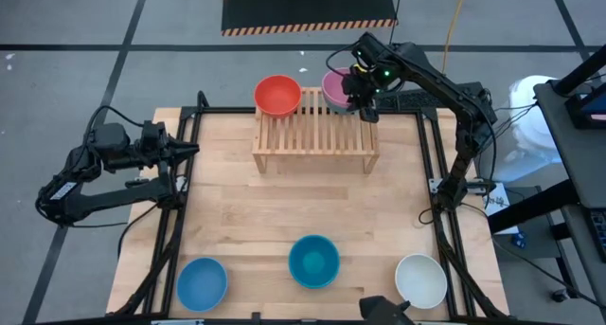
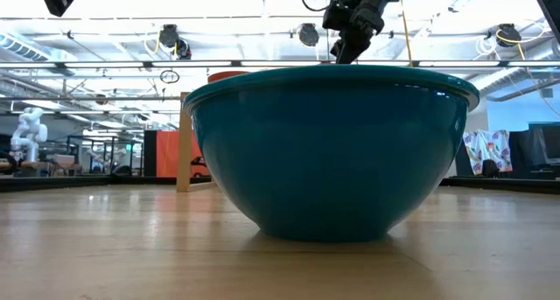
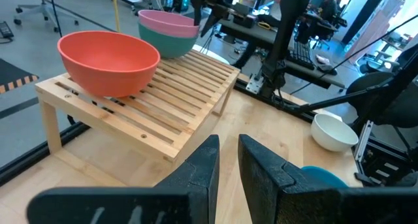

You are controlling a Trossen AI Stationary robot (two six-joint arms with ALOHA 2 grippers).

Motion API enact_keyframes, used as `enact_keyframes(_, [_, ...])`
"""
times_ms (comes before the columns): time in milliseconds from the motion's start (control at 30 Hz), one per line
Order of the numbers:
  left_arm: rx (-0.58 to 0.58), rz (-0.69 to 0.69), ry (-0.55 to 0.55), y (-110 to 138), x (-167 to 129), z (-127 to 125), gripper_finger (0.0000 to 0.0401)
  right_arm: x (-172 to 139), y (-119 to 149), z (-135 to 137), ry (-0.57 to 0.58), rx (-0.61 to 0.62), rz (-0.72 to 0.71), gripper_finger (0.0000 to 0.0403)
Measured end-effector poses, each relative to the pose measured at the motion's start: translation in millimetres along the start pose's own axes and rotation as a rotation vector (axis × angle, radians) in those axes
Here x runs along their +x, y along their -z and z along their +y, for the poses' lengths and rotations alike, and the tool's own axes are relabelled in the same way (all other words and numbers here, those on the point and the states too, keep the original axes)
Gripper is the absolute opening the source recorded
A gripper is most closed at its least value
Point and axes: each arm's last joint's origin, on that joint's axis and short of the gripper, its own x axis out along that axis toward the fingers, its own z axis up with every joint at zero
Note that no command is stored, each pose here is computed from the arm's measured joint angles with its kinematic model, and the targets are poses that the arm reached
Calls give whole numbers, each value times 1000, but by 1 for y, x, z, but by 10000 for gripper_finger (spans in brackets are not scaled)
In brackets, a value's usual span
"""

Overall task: Place and stack bowls onto a shelf
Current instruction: Stack the pink bowl on the green bowl on the shelf, then put the dark blue bowl on the shelf

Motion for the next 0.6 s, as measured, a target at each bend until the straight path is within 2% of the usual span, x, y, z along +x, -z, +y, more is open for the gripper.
enact_keyframes(267, [0,0,0,0,0,0,62,-24,-8,23,34,-61,-47,84])
enact_keyframes(500, [6,0,0,0,0,0,62,-56,-10,35,299,-125,-11,84])
enact_keyframes(600, [5,0,0,0,0,0,62,-68,-9,44,296,-86,-56,84])
